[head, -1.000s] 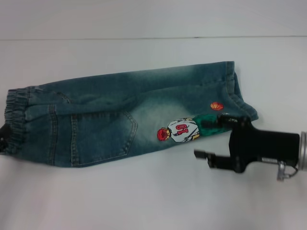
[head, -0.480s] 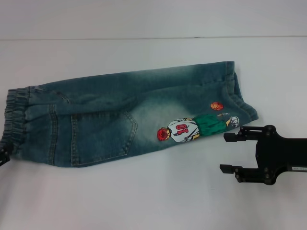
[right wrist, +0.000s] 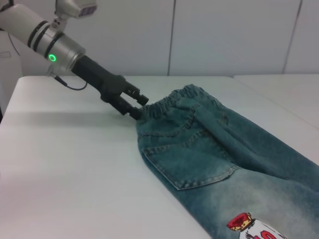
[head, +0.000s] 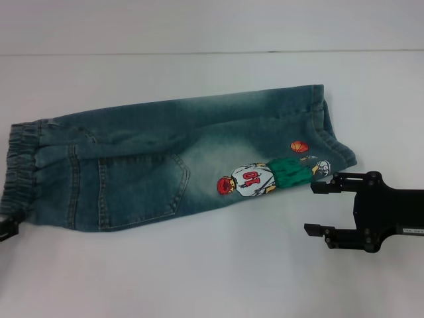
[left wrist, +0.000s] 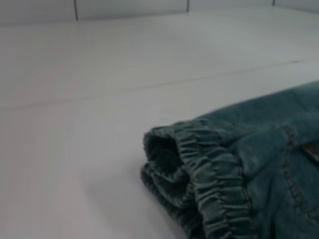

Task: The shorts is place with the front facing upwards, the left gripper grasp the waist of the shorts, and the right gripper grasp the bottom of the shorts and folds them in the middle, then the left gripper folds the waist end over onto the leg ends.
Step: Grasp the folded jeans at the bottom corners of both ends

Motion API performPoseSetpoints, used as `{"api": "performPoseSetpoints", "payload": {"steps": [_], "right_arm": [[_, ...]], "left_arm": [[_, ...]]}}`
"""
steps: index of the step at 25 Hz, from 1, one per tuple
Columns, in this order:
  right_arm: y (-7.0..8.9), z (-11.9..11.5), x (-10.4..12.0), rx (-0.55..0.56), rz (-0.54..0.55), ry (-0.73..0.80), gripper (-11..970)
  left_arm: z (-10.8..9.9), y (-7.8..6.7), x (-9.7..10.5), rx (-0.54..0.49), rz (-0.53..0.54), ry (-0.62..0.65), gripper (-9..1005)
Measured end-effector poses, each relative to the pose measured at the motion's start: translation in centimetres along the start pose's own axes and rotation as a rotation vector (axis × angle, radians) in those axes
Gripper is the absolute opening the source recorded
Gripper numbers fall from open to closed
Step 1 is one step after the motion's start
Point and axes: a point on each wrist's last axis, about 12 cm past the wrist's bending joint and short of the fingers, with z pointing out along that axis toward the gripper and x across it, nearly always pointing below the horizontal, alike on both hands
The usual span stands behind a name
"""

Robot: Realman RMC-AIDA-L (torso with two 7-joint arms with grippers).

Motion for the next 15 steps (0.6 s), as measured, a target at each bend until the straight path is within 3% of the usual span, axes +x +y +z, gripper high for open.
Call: {"api": "performPoseSetpoints", "payload": {"steps": [8,15], "right_arm": [[-0.3,0.1,0.1,0.016,0.003,0.007,662],[-0.3,-0.1,0.1,0.028,0.01,0.003,646]], "left_arm": [[0.5,-1.0,-0.6,0.089,0.028,-0.014,836],[0.5,-1.2,-0.7,0.105,0.03,-0.019,814]]}}
